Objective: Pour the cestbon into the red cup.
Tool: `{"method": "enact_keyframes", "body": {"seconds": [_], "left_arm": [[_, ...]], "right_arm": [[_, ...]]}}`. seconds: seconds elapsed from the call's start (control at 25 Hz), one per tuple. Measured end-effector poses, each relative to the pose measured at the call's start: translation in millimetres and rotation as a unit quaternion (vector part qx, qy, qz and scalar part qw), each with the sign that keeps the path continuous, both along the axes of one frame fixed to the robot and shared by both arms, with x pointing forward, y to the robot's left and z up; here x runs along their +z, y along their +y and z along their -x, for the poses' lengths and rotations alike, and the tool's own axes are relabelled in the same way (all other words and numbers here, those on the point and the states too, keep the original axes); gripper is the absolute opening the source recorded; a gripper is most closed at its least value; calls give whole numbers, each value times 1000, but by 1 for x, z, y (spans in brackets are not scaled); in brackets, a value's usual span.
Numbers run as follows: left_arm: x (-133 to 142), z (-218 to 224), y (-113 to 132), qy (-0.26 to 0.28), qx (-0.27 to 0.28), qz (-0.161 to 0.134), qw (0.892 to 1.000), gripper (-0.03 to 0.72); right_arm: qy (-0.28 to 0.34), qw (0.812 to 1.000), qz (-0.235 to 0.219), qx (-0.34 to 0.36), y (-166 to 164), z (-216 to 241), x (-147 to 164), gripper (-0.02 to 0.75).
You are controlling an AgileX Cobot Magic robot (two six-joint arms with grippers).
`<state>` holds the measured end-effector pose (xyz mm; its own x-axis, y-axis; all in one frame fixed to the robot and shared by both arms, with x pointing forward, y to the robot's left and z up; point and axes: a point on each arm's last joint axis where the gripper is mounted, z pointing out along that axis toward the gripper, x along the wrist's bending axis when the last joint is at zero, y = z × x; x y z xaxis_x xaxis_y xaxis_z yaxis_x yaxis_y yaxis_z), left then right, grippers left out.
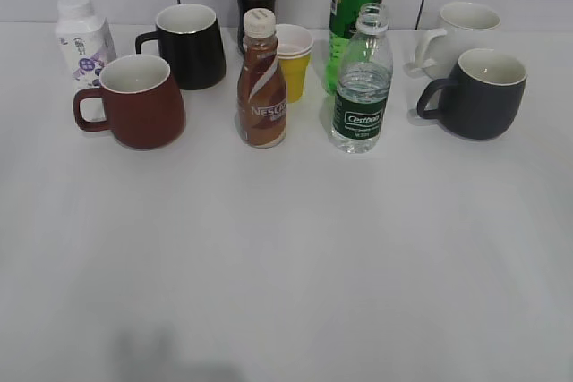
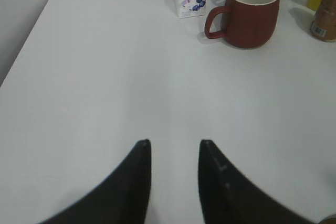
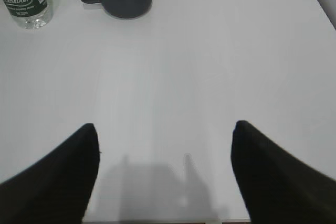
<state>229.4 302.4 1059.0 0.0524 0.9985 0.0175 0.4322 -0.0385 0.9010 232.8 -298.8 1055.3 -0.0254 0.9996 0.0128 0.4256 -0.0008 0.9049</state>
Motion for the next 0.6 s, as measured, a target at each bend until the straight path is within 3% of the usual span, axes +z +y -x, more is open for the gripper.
{"method": "enact_keyframes", "body": {"seconds": [0.6], "left_arm": [[0, 0, 0, 0, 0, 0, 1000, 236]], "right_arm": [[0, 1000, 0, 0, 0, 0, 0, 587]]}}
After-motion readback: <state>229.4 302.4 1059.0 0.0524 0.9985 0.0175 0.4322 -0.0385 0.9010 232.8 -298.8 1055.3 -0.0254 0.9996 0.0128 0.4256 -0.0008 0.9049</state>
